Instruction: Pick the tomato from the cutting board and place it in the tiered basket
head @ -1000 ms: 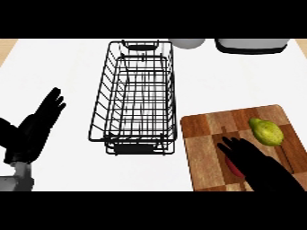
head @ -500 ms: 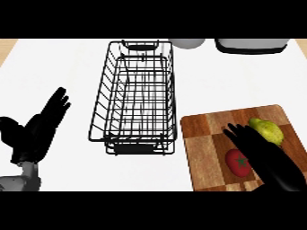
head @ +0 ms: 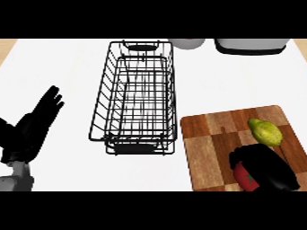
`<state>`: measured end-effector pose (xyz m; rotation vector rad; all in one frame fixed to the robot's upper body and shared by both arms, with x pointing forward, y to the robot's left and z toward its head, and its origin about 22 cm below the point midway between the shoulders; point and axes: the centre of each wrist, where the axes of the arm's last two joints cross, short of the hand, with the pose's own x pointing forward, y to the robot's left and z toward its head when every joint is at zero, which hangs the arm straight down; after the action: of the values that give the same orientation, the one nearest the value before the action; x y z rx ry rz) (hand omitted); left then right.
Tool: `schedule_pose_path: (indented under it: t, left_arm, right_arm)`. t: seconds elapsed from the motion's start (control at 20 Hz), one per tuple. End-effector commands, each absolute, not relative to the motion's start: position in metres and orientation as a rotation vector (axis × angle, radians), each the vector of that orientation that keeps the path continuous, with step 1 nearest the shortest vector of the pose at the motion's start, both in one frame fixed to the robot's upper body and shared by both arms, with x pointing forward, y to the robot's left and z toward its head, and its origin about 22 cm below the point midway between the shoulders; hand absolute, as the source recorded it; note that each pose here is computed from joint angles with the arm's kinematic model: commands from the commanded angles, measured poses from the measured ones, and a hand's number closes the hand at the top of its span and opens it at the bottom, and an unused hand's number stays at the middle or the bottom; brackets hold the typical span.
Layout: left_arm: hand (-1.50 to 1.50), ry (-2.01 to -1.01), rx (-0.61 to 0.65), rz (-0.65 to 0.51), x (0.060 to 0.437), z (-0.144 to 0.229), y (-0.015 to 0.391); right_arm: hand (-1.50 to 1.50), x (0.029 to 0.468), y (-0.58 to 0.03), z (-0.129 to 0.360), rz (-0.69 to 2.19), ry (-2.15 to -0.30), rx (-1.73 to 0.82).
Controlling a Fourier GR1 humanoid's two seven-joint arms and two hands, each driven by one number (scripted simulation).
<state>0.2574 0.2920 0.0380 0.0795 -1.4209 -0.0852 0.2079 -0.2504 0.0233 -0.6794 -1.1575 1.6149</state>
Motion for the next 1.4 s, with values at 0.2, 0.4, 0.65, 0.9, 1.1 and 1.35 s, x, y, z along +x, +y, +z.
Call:
schedule_pose_path:
  t: [0.2, 0.4, 0.65, 0.9, 1.1, 1.35]
  left_arm:
    - [0.0, -1.421, 0.085, -0.094, 0.253, 0.031, 0.277]
    - [0.0, -1.433, 0.084, -0.092, 0.256, 0.032, 0.289]
    - [0.0, -1.433, 0.052, -0.101, 0.257, 0.04, 0.273]
    - [0.0, -1.417, 0.074, -0.073, 0.257, 0.029, 0.298]
    - [0.0, -1.415, 0.078, -0.077, 0.264, 0.033, 0.294]
    - [0.0, -1.412, 0.104, -0.073, 0.259, 0.028, 0.292]
  right_arm:
    - [1.5, 0.214, -0.249, 0.01, 1.706, -1.204, -0.735]
    - [1.5, 0.258, -0.335, 0.024, 1.552, -1.108, -0.846]
    - [1.5, 0.292, -0.377, 0.037, 1.408, -1.211, -0.971]
    - [1.5, 0.292, -0.352, 0.057, 1.15, -1.578, -0.997]
    - [1.5, 0.301, -0.344, 0.092, 0.927, -1.85, -0.785]
    - [1.5, 0.28, -0.347, 0.149, 0.869, -1.974, -0.63]
